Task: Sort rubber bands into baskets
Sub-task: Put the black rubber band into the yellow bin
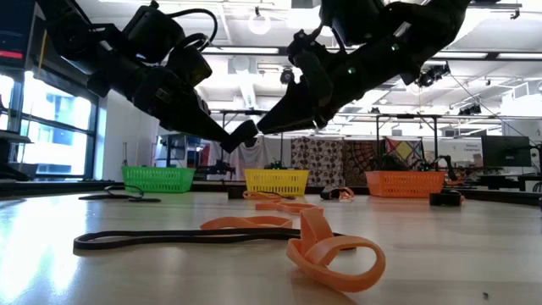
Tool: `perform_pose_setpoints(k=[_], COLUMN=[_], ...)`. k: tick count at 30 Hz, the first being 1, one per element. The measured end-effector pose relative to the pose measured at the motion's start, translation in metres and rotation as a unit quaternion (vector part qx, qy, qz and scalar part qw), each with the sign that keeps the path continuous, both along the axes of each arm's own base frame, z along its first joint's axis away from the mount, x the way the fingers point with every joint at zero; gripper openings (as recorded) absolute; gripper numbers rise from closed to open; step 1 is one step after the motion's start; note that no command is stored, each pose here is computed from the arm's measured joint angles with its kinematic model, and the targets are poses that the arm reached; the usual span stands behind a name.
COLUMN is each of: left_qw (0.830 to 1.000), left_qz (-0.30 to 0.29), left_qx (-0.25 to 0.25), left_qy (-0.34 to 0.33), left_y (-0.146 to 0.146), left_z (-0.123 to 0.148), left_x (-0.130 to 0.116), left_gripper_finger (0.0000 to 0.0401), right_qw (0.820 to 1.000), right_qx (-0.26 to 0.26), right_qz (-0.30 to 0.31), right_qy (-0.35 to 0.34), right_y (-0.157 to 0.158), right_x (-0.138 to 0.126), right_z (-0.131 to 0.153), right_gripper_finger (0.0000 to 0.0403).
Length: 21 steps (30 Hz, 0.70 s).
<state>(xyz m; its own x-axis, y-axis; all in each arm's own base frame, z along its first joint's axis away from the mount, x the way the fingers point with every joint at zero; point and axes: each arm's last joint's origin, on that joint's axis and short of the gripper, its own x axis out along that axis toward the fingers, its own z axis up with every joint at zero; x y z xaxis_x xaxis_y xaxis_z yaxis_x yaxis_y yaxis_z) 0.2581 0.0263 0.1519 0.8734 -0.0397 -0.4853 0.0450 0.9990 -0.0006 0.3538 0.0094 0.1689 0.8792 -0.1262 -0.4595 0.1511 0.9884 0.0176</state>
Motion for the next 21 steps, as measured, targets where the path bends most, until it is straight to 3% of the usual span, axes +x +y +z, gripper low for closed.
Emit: perform_pose_setpoints(k=[5, 21], left_qw=[1.000, 0.999], left_qz=[0.003, -0.033], left_qx=[-0.009, -0.001], left_qy=[0.000, 0.004], left_y=[0.000, -0.016], left_z=[0.000, -0.001], left_x=[0.000, 0.001], left_gripper_finger=[0.0000, 0.0000], right_qw=[1.000, 0.999], right_qx=[0.014, 0.022], right_qz=[-0.005, 0.034], right_qy=[-0.006, -0.024], right_y=[0.000, -0.004], right_x=[0.000, 0.002], right_z=[0.001, 0.005], right_gripper_finger=[0.0163, 0.0165])
